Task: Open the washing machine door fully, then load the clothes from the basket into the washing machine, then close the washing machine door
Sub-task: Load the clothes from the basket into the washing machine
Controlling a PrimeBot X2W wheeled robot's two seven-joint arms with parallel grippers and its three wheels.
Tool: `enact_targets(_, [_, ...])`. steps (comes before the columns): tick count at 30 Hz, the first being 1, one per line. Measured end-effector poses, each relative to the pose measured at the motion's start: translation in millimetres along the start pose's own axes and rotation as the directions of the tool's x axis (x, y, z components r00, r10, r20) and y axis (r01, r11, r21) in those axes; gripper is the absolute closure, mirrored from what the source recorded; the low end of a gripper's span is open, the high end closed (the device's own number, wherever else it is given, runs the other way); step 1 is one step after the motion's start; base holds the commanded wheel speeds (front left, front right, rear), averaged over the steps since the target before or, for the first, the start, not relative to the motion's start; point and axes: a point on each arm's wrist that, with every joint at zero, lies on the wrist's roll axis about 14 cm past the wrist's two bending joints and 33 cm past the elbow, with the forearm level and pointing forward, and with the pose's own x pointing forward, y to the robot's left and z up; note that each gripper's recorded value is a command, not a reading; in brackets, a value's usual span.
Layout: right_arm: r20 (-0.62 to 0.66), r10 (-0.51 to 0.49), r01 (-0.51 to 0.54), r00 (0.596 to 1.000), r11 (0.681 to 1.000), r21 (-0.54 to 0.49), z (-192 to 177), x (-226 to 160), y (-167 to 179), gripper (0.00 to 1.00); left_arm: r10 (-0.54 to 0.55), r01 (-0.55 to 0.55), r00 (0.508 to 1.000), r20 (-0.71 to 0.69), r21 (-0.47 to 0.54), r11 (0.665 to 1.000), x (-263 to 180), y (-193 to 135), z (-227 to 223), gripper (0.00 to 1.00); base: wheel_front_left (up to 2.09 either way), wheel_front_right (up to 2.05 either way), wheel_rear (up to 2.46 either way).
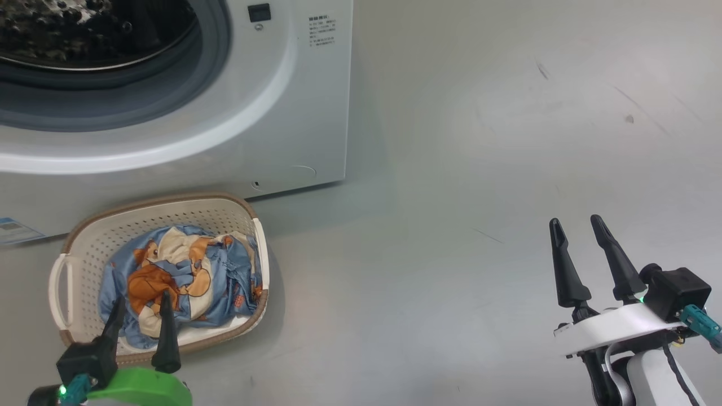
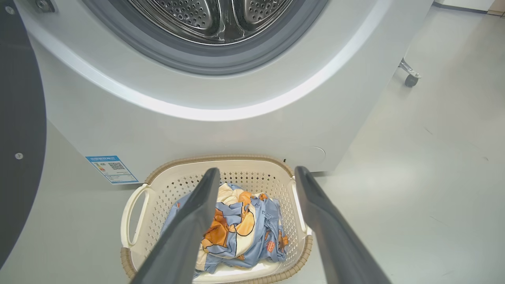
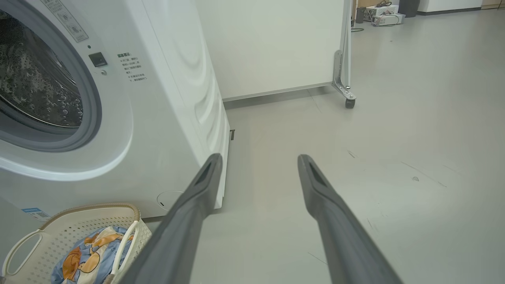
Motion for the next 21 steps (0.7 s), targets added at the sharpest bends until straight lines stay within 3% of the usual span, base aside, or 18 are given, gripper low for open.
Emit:
enact_targets(10, [-0.025,-0.035,0.035,0.999,0.999,-0.016,-10,23,-14,0.0,-0.058,0.059,0.987,-0.148,0.004,0.998,54,0,-37,0.0,0.0,0.0,0.0])
enact_targets(21, [-0.066,-0.074,0.071,0.995,0.996,-0.047,-27,43,-32,0.0,-0.075,0.08,0.938,-0.337,0.002,0.997,100,3,-93,0.0,0.0,0.0,0.0])
